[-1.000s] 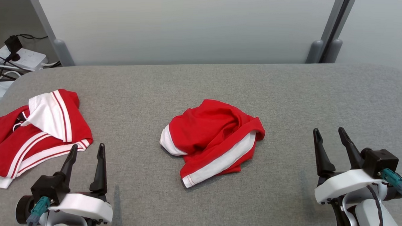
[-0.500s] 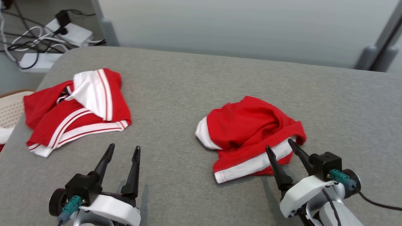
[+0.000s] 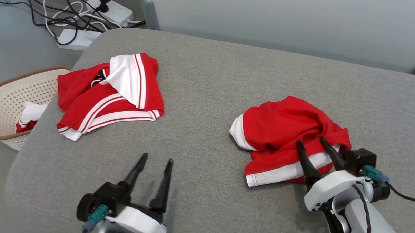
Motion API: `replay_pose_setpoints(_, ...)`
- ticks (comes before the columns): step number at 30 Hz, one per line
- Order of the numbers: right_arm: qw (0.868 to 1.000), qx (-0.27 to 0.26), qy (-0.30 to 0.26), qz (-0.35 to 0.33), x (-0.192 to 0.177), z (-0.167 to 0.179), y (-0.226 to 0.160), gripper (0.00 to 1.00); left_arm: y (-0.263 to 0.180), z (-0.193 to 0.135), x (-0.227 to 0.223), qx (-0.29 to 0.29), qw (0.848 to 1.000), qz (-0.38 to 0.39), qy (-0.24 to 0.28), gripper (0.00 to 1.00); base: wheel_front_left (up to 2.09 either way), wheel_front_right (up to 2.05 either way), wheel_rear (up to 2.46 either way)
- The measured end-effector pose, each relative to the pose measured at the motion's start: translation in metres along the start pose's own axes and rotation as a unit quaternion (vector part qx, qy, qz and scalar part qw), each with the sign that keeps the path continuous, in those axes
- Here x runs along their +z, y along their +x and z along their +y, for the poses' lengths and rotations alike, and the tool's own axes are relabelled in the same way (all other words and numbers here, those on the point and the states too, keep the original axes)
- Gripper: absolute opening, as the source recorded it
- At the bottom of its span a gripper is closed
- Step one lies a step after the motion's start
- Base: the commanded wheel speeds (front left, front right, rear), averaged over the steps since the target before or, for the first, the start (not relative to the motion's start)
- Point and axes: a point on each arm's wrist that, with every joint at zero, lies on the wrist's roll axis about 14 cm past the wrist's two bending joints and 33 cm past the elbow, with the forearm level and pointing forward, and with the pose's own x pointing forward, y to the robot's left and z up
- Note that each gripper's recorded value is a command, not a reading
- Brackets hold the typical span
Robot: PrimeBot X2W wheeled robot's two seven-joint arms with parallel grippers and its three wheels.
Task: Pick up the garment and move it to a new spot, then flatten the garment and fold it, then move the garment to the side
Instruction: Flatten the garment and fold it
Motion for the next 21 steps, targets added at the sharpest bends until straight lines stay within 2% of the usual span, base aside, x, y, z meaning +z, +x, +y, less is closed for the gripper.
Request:
replay_pose_setpoints(1, 1.000, 0.000, 0.000, 0.000, 0.000, 0.000, 0.000, 1.00, 0.000, 0.000, 0.000, 0.000, 1.000, 0.000, 0.000, 1.00, 0.00, 0.00, 0.00)
replay_pose_setpoints(5, 1.000, -0.019, 0.000, -0.012, 0.007, -0.015, -0.005, 1.00, 0.001, -0.036, -0.024, -0.060, 0.997, 0.039, -0.042, 1.00, 0.00, 0.00, 0.00)
replay_pose_setpoints(10, 0.999, -0.038, 0.001, -0.018, 0.010, -0.029, -0.015, 1.00, -0.005, -0.087, -0.064, -0.129, 0.980, 0.113, -0.105, 1.00, 0.00, 0.00, 0.00)
replay_pose_setpoints(15, 0.998, -0.053, -0.002, -0.030, 0.018, -0.040, -0.022, 1.00, 0.004, -0.131, -0.070, -0.198, 0.964, 0.137, -0.114, 1.00, 0.00, 0.00, 0.00)
replay_pose_setpoints(18, 0.997, -0.062, -0.004, -0.038, 0.024, -0.047, -0.027, 1.00, 0.005, -0.143, -0.080, -0.213, 0.956, 0.158, -0.121, 1.00, 0.00, 0.00, 0.00)
replay_pose_setpoints(21, 0.996, -0.077, -0.005, -0.044, 0.027, -0.056, -0.035, 1.00, 0.005, -0.143, -0.096, -0.205, 0.950, 0.190, -0.139, 1.00, 0.00, 0.00, 0.00)
